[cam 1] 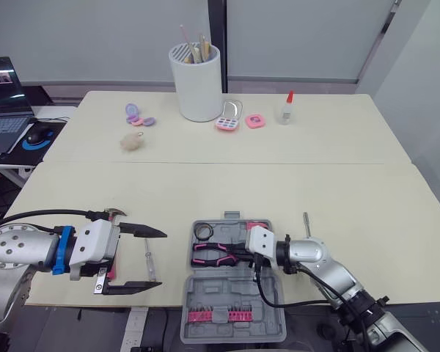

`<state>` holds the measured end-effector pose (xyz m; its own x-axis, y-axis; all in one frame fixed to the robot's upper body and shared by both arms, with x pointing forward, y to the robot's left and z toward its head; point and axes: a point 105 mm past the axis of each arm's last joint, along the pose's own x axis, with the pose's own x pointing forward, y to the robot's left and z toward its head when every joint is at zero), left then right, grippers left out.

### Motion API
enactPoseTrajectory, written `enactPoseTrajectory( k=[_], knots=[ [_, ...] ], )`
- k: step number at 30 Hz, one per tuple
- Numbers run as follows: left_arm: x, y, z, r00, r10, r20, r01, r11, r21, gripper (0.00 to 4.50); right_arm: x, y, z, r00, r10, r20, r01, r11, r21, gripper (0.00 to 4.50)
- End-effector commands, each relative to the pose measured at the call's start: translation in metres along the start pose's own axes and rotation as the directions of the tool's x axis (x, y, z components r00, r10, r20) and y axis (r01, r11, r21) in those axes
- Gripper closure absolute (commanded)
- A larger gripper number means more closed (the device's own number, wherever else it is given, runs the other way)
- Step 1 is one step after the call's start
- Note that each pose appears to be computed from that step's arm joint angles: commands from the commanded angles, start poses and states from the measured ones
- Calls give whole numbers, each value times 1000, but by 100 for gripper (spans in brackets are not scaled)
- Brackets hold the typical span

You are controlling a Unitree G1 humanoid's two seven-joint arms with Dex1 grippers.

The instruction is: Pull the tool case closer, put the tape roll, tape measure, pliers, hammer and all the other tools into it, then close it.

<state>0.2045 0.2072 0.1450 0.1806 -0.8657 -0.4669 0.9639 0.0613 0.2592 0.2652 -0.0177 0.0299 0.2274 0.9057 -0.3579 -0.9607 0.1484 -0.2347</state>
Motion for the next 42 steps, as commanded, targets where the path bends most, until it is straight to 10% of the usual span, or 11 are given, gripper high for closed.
enactPoseTrajectory(
  k=[1, 11, 20, 37, 42],
  knots=[
    [1, 0, 9, 1000, 5, 11, -6, 999, 48, 0, 7, 5, -15, 997, 30, -73, -31, 1000, -6, 445],
    [0, 3, 8, 999, 33, 5, -33, 999, 42, 0, 4, 2, -38, 988, 22, -156, -26, 999, -21, 445],
    [-6, 12, 7, 988, 150, 40, -148, 988, -49, 0, -29, -38, 41, 997, -25, 78, 26, 999, -19, 445],
    [-117, 17, -40, 829, 512, -226, -559, 737, -381, 0, -215, -80, 42, 972, -149, -181, 163, 984, 65, 2],
    [-151, 7, -58, 767, 569, -296, -637, 620, -459, 0, -255, -78, 25, 937, -208, -282, 246, 964, 105, 2]
  ],
)
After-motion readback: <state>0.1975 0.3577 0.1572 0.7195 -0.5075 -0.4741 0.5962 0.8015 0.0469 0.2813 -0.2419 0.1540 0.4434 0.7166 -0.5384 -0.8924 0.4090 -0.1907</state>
